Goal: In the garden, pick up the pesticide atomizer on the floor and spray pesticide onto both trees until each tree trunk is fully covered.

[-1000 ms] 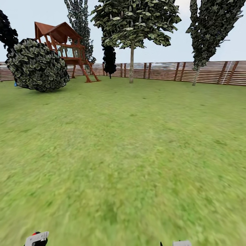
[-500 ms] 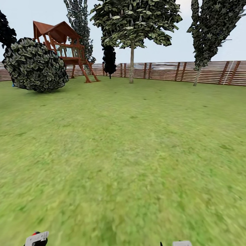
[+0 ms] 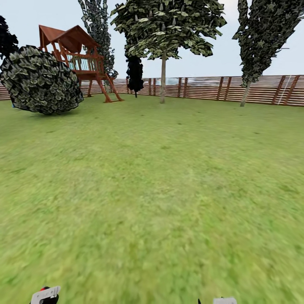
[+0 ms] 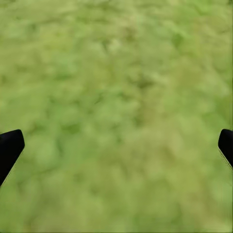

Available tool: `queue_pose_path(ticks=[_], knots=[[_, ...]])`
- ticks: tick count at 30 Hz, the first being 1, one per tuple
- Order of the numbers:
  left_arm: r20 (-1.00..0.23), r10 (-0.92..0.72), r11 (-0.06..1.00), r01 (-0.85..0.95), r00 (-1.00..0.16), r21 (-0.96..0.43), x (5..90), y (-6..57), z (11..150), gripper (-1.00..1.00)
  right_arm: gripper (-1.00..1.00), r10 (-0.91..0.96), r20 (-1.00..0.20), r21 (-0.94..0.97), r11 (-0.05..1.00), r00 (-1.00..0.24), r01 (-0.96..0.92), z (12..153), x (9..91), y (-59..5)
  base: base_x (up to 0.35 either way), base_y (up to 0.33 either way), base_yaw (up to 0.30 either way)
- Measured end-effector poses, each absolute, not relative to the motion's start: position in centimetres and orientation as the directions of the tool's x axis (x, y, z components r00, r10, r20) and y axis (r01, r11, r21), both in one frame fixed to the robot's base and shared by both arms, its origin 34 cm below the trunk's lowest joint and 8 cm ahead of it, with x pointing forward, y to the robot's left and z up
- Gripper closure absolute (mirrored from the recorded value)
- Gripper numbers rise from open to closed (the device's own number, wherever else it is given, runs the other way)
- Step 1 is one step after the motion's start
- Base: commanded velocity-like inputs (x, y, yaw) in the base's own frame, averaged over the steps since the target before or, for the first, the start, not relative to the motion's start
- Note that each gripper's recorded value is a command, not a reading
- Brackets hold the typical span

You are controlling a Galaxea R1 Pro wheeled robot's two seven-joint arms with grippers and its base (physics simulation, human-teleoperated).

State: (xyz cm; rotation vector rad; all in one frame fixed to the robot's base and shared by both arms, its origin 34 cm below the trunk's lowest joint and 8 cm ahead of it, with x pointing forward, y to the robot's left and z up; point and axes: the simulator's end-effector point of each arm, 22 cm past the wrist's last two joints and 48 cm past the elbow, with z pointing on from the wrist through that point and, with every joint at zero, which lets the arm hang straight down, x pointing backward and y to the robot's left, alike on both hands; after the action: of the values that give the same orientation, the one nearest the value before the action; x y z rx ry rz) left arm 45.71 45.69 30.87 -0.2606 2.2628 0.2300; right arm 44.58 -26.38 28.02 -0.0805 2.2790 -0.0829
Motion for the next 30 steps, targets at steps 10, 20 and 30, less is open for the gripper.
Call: queue_pose_path(ticks=[10,20,30], knots=[[-0.763,-0.111,0.962,-0.262,-0.636,0.079,45.72,45.68,30.87,1.0,-1.0,-0.086,-0.755,-0.087,0.996,-0.651,-0.031,28.02,44.58,-26.38,0.338,0.0,0.0],[-0.762,-0.111,0.962,-0.262,-0.637,0.079,45.67,45.68,30.84,1.0,-1.0,-0.086,-0.755,-0.087,0.996,-0.651,-0.031,28.02,44.58,-26.38,0.338,0.0,0.0],[-0.763,-0.112,0.962,-0.262,-0.637,0.078,45.72,45.61,30.85,1.0,-1.0,-0.086,-0.755,-0.087,0.996,-0.651,-0.031,28.02,44.58,-26.38,0.338,0.0,0.0]])
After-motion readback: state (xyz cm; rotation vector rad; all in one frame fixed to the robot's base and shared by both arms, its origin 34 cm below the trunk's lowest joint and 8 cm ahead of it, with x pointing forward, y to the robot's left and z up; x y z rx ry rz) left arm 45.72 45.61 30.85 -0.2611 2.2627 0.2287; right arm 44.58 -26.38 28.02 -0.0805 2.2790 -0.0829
